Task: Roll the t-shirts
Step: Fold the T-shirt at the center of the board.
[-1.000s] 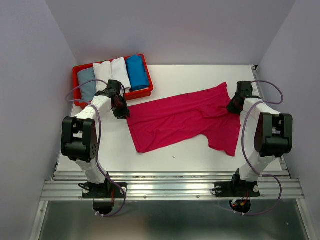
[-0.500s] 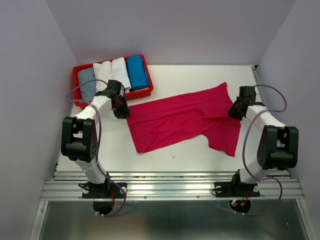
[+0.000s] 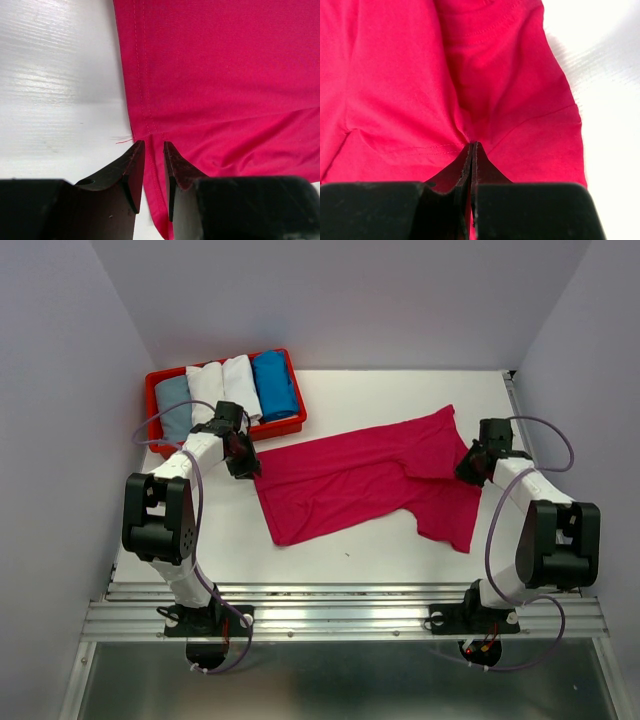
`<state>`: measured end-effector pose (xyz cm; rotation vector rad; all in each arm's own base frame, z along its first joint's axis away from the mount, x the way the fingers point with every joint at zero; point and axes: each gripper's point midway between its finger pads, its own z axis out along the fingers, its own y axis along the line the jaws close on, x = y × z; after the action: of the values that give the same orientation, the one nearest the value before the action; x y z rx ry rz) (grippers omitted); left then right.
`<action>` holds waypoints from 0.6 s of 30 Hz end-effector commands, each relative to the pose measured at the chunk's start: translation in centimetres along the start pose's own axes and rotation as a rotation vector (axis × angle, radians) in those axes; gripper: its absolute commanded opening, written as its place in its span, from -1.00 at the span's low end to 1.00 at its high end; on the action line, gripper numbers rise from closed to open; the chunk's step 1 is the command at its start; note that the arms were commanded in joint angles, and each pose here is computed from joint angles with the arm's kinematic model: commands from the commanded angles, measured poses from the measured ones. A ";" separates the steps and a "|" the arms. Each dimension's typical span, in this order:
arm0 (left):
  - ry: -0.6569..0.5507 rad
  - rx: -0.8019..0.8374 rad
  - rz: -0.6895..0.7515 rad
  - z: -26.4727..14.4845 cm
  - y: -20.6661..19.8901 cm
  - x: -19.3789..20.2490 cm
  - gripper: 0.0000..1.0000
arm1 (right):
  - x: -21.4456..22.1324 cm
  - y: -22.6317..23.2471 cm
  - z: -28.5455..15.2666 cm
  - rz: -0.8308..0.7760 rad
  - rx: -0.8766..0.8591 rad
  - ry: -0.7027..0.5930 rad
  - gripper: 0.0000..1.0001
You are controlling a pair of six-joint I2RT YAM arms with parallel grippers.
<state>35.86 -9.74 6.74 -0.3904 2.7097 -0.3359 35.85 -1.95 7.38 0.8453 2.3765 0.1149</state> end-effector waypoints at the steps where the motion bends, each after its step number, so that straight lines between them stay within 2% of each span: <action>1: -0.018 0.018 0.018 -0.8 -0.4 0.0 -0.34 | 0.2 -0.6 -0.1 0.005 0.011 -0.008 -0.99; 4: -0.021 0.018 0.020 -0.9 -0.4 0.0 -0.34 | 0.8 -2.2 0.5 0.004 0.079 -0.018 -0.99; 10: -0.024 0.022 0.023 -1.1 -0.6 -0.1 -0.34 | 2.1 -3.2 0.9 -0.001 0.105 0.010 -0.99; 12: -0.024 0.026 0.022 -1.1 -0.8 -0.1 -0.33 | 2.2 -3.4 0.9 -0.002 0.118 0.010 -0.79; 13: -0.024 0.027 0.025 -1.1 -0.9 -0.1 -0.33 | 1.6 -3.5 0.7 -0.001 0.129 -0.009 -0.53; 14: -0.025 0.029 0.026 -1.2 -1.0 -0.1 -0.34 | 1.2 -3.4 0.5 -0.001 0.134 -0.018 -0.43; 18: -0.027 0.035 0.037 -1.4 -1.6 0.0 -0.33 | -1.4 -2.1 -0.6 -0.001 0.110 -0.073 -0.33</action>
<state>35.65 -10.25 6.69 -0.3720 2.7157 -0.3408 32.98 -3.22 4.50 0.8984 2.4320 -0.0196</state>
